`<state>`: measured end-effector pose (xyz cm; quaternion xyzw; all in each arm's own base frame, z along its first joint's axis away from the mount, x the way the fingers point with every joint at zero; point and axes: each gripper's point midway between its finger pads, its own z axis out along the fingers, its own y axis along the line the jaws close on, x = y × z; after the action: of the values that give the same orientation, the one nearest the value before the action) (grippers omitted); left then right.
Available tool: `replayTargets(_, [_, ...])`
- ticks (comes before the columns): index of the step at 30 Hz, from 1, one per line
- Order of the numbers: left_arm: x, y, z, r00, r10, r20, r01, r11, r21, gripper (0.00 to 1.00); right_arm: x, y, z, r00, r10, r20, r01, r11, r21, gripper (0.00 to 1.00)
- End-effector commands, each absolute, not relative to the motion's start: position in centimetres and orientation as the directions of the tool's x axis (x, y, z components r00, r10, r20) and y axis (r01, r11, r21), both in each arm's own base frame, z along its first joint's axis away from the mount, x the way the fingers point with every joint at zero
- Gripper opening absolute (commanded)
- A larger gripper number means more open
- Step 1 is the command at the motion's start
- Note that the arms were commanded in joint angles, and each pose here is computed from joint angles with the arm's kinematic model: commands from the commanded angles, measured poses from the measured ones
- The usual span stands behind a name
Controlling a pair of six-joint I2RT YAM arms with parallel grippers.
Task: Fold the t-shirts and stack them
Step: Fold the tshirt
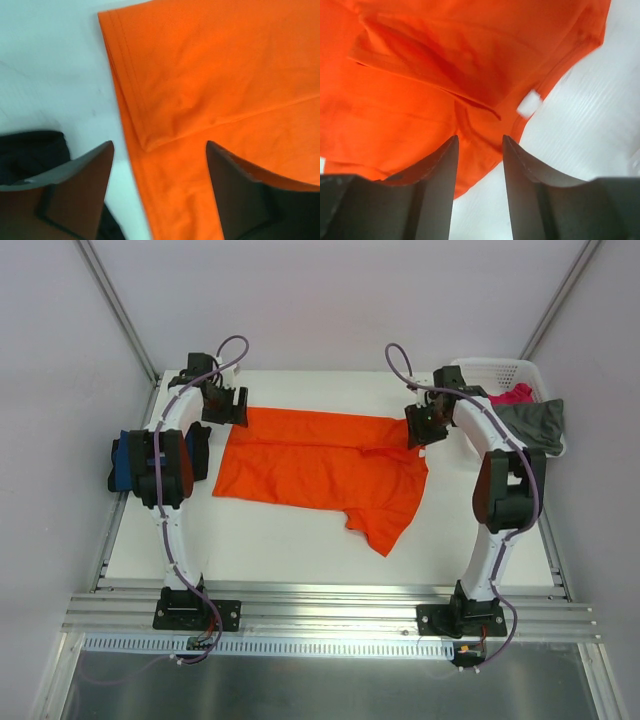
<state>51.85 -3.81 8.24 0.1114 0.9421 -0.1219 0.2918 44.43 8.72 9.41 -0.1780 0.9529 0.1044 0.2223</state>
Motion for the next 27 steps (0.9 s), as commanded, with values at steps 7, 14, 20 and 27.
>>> replayTargets(7, [52.5,-4.7,17.4,-0.716,0.046,-0.697,0.266,0.941,-0.211,0.9,43.7,10.0,17.6,-0.749,-0.235,-0.619,-0.393,0.91,0.13,0.48])
replayTargets(14, [53.4,-6.6,16.3,-0.759,0.013,-0.651,0.263,0.921,-0.288,0.88,48.2,14.6,16.7,-0.746,-0.239,-0.621,-0.428,0.888,0.171,0.48])
replayTargets(20, [49.5,-6.8,14.5,-0.833,0.025,-0.553,0.24,0.916,-0.32,0.89,46.9,16.8,13.2,-0.811,-0.227,-0.539,-0.409,0.879,0.245,0.54])
replayTargets(27, [44.0,-7.5,13.2,-0.9,0.047,-0.434,0.231,0.895,-0.382,0.78,41.8,15.0,12.4,-0.863,-0.17,-0.476,-0.344,0.888,0.306,0.54])
